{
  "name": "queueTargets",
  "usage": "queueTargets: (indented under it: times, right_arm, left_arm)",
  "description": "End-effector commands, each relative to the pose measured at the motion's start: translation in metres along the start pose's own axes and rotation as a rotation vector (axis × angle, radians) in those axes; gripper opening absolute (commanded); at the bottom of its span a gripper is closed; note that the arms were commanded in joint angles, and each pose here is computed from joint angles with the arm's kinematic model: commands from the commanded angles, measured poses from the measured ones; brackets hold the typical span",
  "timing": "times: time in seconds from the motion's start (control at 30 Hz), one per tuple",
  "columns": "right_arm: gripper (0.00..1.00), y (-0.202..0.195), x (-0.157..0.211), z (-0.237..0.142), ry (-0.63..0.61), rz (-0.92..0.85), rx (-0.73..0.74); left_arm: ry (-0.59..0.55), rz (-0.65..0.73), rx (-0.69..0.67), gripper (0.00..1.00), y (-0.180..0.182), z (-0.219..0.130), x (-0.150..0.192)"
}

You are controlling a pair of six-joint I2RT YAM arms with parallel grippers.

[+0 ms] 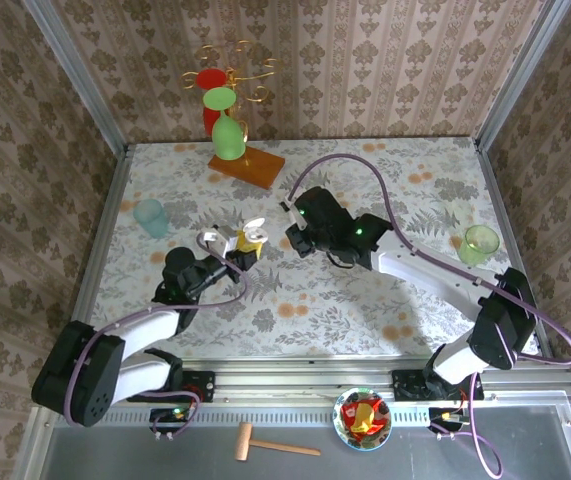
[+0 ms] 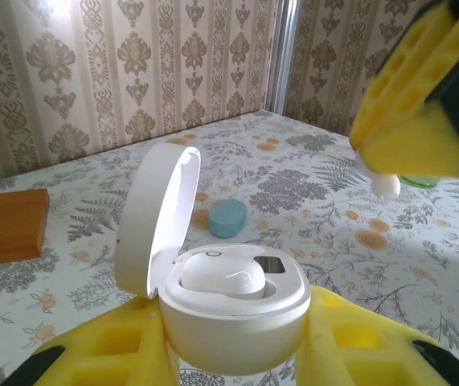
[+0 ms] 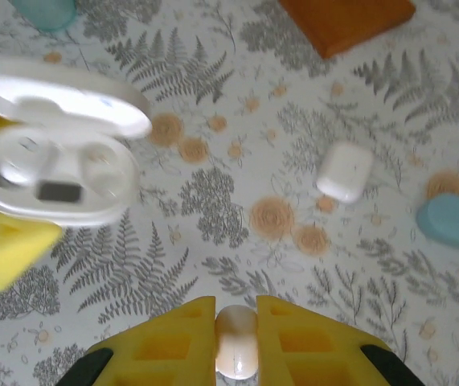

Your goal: Insert wireless bluetooth earbuds into charging case

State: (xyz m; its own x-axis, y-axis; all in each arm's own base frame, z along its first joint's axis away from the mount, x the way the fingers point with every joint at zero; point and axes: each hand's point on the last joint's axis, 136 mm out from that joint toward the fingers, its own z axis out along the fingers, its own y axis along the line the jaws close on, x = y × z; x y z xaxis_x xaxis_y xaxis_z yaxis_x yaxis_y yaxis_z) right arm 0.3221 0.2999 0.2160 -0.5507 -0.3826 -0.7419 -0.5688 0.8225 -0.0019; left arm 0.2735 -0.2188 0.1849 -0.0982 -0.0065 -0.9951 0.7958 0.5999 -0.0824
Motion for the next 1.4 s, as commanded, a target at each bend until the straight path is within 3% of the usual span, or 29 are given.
queueTargets:
  times: [0.0, 0.3, 1.03, 1.37]
  right_arm:
    - [0.15, 0.008, -0.033, -0.006, -0.113, -0.062, 0.014]
    - [0.14, 0.025, -0.047, 0.009, -0.150, -0.093, -0.040]
    - [0.14, 0.036, -0.029, 0.029, -0.094, -0.113, -0.099]
    - [0.23, 0.052, -0.021, 0.022, -0.077, -0.120, -0.199]
  left_arm:
    - [-0.078, 0.014, 0.027, 0.26, -0.007, 0.007, -0.023]
    - [-0.101, -0.003, 0.094, 0.26, -0.021, 0.013, -0.026]
    - [-0.132, -0.018, 0.118, 0.26, -0.024, 0.013, -0.038]
    - [-0.134, -0.015, 0.117, 0.26, -0.024, 0.014, -0.040]
